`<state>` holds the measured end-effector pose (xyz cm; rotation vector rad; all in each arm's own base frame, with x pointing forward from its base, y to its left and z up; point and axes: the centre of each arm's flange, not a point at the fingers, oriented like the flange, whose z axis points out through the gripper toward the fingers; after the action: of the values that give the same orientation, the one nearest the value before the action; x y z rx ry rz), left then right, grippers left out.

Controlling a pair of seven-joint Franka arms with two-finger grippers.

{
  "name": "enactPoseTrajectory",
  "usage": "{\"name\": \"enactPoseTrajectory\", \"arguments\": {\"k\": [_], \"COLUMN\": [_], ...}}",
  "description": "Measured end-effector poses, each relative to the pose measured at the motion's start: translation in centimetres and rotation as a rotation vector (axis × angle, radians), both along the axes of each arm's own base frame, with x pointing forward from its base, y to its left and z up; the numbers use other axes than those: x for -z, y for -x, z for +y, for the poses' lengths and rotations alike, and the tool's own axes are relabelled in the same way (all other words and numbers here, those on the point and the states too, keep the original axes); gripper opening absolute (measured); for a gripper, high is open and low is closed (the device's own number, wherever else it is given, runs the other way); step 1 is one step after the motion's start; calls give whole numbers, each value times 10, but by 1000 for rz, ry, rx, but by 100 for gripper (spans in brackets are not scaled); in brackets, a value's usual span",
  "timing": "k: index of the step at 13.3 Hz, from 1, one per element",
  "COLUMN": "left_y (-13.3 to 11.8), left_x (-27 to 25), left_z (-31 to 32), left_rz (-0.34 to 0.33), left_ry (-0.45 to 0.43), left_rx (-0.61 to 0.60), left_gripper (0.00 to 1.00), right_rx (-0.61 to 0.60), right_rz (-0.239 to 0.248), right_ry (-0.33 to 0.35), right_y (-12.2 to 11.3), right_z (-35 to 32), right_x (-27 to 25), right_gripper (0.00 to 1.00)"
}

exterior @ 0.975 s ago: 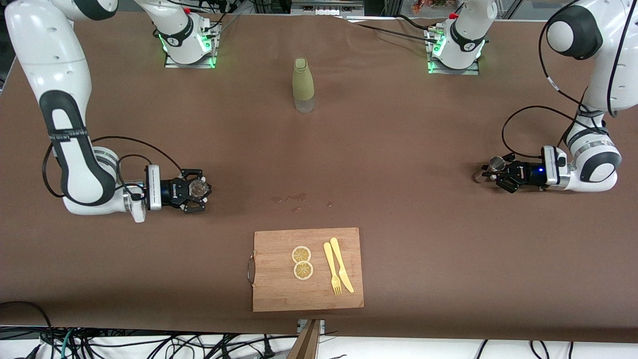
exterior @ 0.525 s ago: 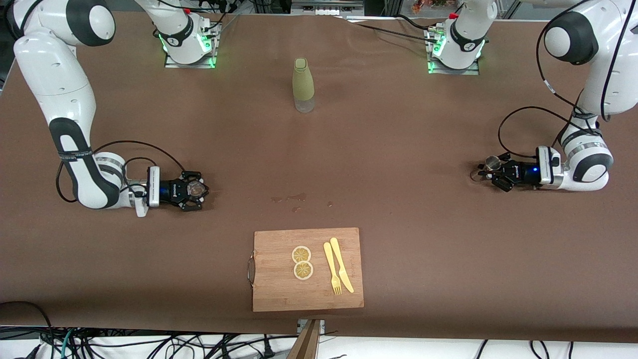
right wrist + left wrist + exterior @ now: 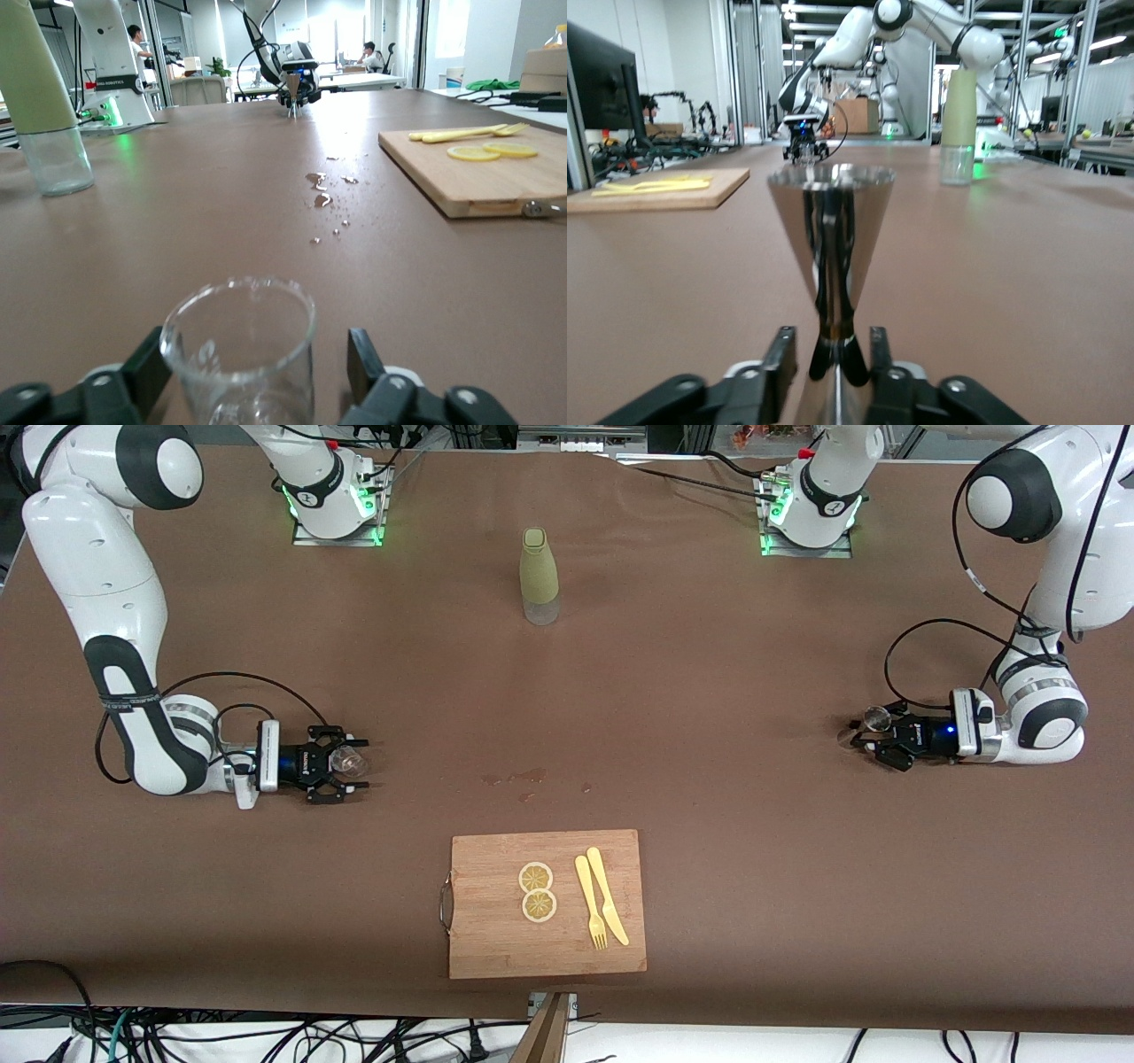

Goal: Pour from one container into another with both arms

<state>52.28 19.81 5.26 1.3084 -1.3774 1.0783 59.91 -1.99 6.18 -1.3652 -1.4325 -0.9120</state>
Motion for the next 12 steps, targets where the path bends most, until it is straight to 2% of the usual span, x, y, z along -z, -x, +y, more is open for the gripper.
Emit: {"name": "enactPoseTrajectory", "arguments": {"k": [1,3,4,5,8,10,12], "left_y": [-2,-14,-21,-28,-59,-75,-85], "left_x": [0,-8,-15,-24,-80,-128,-177], "left_z": [4,15,22,30,51,53,41], "left_rz": [2,4,17,62,281,473,663], "left_ry": [-20,-60,-88,-132,-308,-438,-529], "left_rx": [-8,-21,-18,-1,4,-35,-93], "left_gripper": [55,78,86,97,100,100,100], "right_rx": [1,-1,-1,1,11,39,96], "right_rz": [12,59,94,135,275,382,485], "right_ry": [4,29,54,84,221,359,510], "right_y": [3,8,8,6,-5,-11,-15], "right_z": [-10,-37,-51,-65,-98,-113,-121], "right_x": [1,-1,-8,-21,-84,-139,-197], "right_gripper": [100,100,100,100,100,100,100]}}
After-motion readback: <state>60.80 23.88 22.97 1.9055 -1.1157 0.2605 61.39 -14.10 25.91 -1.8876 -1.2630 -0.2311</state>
